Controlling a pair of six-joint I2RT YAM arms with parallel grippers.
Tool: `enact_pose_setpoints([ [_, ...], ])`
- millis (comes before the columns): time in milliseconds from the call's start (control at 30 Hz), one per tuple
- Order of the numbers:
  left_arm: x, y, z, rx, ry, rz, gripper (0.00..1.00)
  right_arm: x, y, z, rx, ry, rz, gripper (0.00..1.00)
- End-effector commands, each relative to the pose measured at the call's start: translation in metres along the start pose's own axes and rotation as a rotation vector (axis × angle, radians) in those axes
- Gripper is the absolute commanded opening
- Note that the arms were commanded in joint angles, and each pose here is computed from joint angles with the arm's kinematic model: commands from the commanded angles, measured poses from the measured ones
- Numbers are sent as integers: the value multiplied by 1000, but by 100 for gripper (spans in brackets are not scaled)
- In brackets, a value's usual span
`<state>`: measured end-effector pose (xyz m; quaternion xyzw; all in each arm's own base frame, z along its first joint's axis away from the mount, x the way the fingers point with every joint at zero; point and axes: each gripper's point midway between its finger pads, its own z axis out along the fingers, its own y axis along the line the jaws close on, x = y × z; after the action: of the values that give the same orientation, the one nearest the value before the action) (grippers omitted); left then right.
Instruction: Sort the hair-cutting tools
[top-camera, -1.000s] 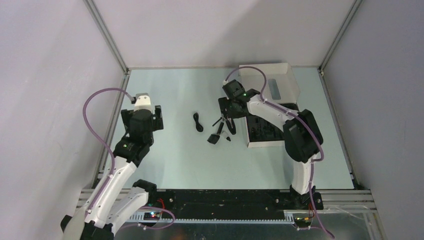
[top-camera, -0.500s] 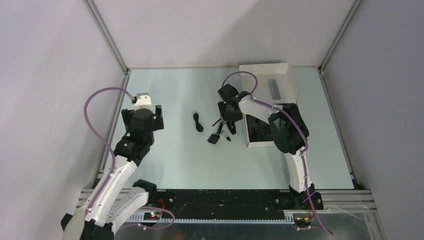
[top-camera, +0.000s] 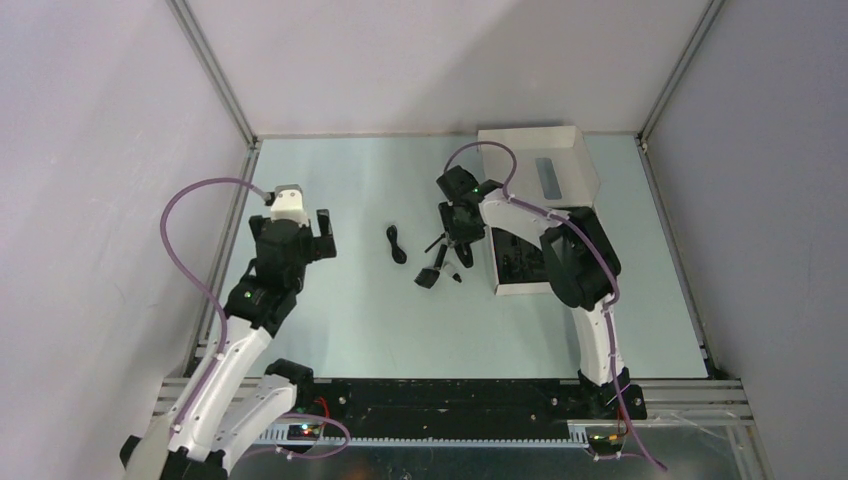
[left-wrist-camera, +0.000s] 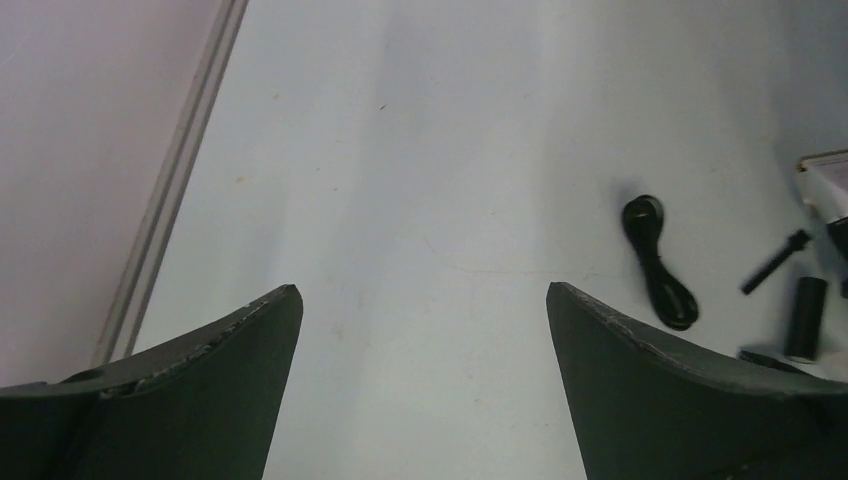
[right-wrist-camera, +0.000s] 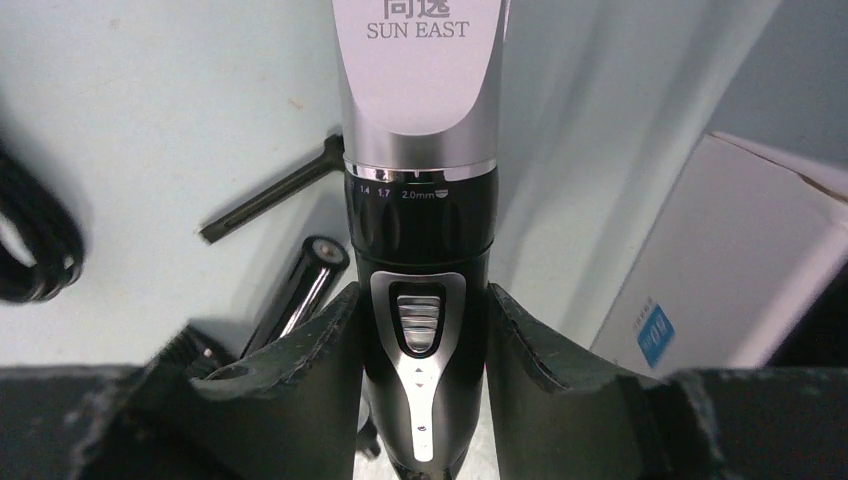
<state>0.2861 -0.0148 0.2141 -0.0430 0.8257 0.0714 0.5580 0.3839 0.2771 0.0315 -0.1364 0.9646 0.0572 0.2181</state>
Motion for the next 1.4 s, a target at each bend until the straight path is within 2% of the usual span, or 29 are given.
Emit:
enact_pose_setpoints([
  [0, -43, -14, -13, 97, -142, -116, 100, -51, 8, -79, -68, -189, 1, 6],
  [233, -97, -6, -26, 75, -275, -155, 100, -55, -19, -148, -73, -281, 32, 4],
  [333, -119, -1, -27, 45, -331, -161, 100, -54, -48, -175, -51, -320, 73, 4],
  [533, -145, 7, -20, -25, -411, -154, 100, -14, -125, -195, 43, -280, 203, 4],
  [633, -145, 9, -12, -51, -440, -147, 100, 3, -161, -198, 91, -269, 278, 4],
  [833, -130, 12, -12, -59, -445, -127, 100, 30, -199, -192, 183, -235, 350, 4],
  [1033, -126, 12, -15, -78, -463, -70, 100, 34, -221, -174, 264, -196, 327, 4],
  [1367, -128, 12, -22, -78, -496, -45, 100, 43, -229, -142, 251, -121, 312, 6],
])
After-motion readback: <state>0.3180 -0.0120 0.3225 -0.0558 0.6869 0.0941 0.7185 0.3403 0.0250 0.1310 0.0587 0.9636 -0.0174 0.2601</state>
